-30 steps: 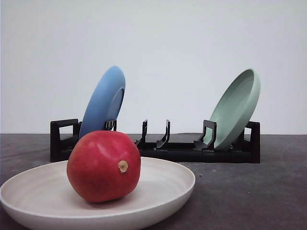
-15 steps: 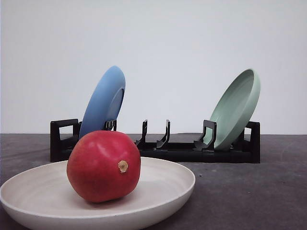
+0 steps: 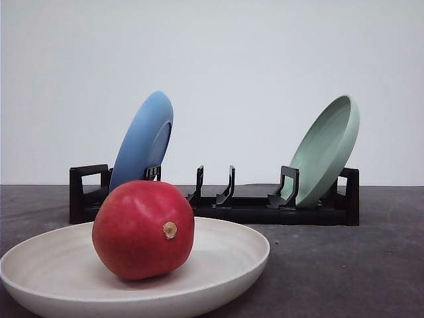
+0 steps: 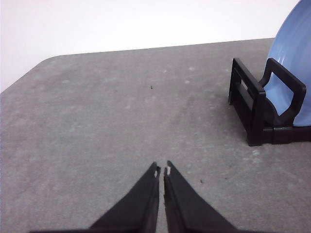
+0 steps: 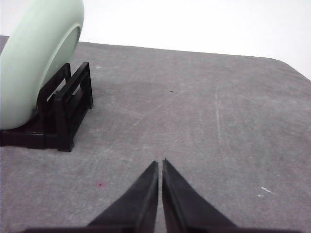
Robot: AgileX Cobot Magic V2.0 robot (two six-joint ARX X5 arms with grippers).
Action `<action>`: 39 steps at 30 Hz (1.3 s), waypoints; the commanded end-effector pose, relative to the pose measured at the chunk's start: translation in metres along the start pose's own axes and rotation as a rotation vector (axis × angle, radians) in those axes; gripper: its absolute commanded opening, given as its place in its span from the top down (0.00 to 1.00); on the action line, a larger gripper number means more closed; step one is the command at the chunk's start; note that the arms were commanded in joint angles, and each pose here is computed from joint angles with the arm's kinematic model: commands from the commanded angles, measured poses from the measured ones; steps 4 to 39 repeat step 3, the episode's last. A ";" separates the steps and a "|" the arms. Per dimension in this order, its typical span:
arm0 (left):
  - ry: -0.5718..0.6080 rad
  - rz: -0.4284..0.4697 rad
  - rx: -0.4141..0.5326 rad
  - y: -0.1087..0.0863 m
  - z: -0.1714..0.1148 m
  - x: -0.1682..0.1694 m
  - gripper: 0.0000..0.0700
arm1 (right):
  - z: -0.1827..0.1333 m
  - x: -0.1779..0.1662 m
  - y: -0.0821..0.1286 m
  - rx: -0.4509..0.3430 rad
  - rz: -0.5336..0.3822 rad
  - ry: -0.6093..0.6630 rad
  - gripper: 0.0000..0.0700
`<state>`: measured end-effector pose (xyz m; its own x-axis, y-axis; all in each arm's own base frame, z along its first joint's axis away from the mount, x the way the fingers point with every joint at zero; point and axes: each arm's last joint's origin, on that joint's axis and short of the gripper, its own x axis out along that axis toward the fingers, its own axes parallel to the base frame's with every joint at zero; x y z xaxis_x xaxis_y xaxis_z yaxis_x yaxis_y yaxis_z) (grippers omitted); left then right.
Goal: Place pomegranate in white plate
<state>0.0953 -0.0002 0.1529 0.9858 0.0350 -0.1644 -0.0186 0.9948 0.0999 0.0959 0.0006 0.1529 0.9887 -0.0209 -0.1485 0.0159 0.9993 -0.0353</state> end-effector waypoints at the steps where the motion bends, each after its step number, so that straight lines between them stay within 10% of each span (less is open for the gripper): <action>1: 0.012 -0.002 0.000 0.000 -0.003 0.001 1.00 | 0.000 0.000 0.000 -0.001 -0.006 -0.006 0.99; 39: 0.012 -0.002 0.000 0.000 -0.003 0.001 1.00 | 0.000 0.000 0.000 -0.001 -0.006 -0.006 0.99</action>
